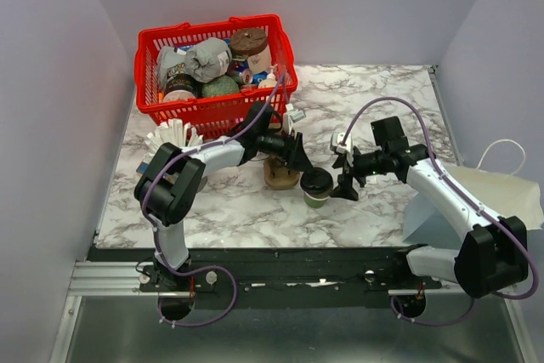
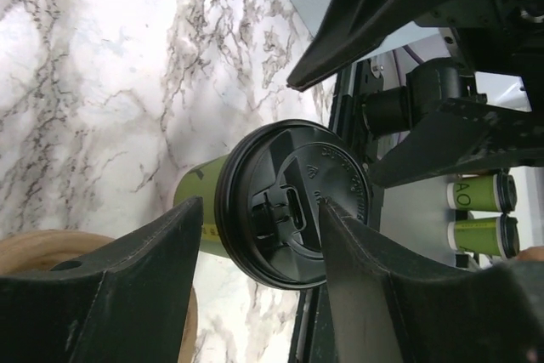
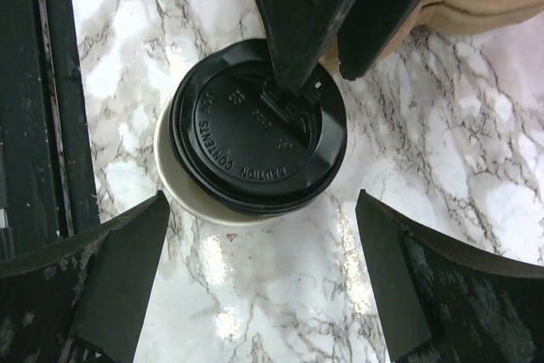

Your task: Pack the takeout coffee

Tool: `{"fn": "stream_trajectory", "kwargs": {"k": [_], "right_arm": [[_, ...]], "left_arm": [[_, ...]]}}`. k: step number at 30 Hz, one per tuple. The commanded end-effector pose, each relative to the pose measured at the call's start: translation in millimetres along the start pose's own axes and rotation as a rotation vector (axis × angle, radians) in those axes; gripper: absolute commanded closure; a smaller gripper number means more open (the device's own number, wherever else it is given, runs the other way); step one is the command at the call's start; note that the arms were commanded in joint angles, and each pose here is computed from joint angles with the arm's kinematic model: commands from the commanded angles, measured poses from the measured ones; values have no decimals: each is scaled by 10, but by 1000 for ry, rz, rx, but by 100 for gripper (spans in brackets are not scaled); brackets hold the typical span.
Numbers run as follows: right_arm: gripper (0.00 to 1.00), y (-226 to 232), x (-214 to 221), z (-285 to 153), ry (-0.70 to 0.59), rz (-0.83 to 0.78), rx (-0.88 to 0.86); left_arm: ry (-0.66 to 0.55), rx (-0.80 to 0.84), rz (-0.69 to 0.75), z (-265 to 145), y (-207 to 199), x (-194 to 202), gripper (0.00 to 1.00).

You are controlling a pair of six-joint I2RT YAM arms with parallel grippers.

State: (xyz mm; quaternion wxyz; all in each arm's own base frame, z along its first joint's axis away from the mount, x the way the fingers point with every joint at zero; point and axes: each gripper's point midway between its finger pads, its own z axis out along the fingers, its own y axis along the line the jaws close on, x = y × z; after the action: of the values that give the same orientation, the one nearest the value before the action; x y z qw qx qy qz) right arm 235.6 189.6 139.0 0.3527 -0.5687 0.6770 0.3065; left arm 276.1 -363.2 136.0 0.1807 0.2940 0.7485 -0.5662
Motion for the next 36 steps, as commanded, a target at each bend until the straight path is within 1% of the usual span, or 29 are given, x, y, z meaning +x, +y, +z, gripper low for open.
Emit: {"fn": "stream_trajectory", "kwargs": {"k": [1, 10, 25, 36], "right_arm": [[0, 85, 168, -3, 55, 4, 0], [0, 16, 350, 62, 107, 50, 23], [0, -110, 325, 187, 83, 116, 36], [0, -161, 303, 227, 68, 145, 51]], "left_arm": [[-8, 71, 48, -3, -267, -47, 36], [-11, 82, 57, 7, -363, -41, 37], [-3, 90, 55, -14, -407, 13, 39], [-13, 100, 63, -6, -478, -52, 40]]}}
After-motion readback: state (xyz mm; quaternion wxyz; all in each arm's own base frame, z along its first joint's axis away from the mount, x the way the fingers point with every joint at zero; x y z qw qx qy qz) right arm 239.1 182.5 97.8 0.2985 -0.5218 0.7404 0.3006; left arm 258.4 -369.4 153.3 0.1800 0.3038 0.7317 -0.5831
